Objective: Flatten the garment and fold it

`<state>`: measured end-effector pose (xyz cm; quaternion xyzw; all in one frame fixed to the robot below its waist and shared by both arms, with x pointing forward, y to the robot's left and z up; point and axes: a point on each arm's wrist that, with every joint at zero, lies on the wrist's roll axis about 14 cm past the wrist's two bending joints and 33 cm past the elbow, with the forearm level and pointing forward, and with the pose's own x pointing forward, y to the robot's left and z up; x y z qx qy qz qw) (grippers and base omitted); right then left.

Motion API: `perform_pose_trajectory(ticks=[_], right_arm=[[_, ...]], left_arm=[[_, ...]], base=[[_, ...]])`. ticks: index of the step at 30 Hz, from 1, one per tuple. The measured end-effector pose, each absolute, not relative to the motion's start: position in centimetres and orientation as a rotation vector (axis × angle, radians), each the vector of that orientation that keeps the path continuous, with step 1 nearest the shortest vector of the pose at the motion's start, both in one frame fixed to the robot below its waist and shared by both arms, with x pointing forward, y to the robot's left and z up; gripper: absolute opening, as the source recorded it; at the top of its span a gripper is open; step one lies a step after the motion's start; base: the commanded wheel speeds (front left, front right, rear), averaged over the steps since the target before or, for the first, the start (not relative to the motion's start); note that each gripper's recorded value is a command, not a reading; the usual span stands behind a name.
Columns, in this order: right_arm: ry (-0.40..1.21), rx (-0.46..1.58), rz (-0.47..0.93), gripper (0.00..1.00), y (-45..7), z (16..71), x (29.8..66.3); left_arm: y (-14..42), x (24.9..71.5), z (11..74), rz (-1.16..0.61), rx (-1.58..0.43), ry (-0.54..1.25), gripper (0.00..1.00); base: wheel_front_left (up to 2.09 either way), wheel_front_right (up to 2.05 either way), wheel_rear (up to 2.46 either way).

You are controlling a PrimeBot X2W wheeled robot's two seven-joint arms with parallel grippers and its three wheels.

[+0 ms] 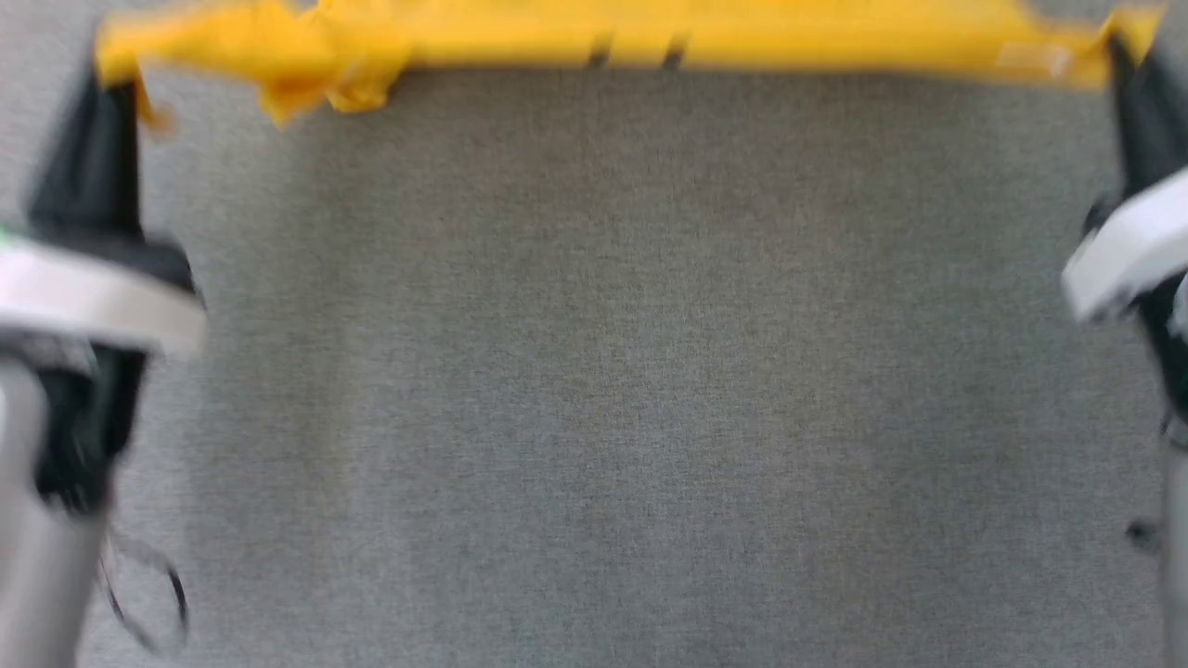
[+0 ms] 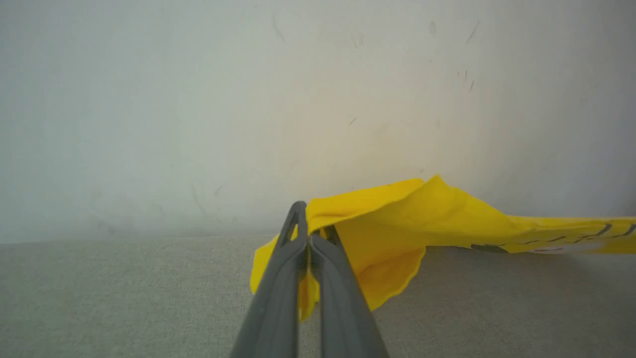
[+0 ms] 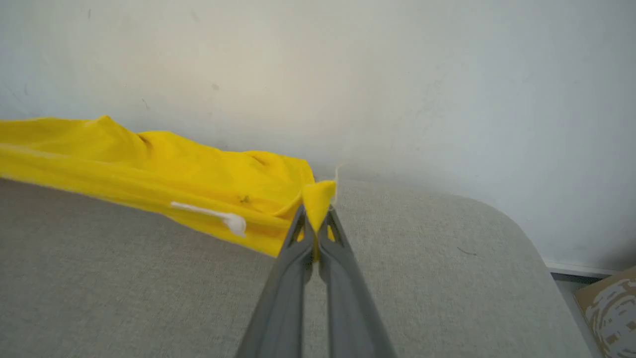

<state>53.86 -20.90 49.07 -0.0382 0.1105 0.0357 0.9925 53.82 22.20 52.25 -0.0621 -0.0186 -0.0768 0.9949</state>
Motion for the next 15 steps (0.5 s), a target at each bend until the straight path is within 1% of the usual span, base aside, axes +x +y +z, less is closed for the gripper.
perform_pose_trajectory(ticks=[4,5,6,10,13,15], right_arm=[[0.281,-0.033,0.080,0.00,-20.4,48.1,51.0],[0.281,-0.033,0.080,0.00,-20.4,48.1,51.0],[0.333,-0.014,0.080,0.00,-20.4,47.2,49.4],[0.463,0.035,0.071,0.00,-20.9,45.0,45.8],[0.565,0.058,0.057,0.00,-21.7,43.7,43.1],[0.656,0.059,0.072,0.00,-21.8,42.5,40.8]], left_arm=[[22.1,49.5,48.8,-0.138,-0.159,0.123,0.00],[22.1,49.5,48.8,-0.138,-0.159,0.123,0.00],[21.7,47.2,46.9,-0.154,-0.155,0.219,0.00],[20.9,42.5,43.9,-0.190,-0.183,0.412,0.00],[20.5,39.2,42.5,-0.217,-0.192,0.534,0.00],[20.4,37.2,41.9,-0.221,-0.223,0.601,0.00]], base=[[0.00,0.00,0.00],[0.00,0.00,0.00],[0.00,0.00,0.00],[0.00,0.00,0.00],[0.00,0.00,0.00],[0.00,0.00,0.00]])
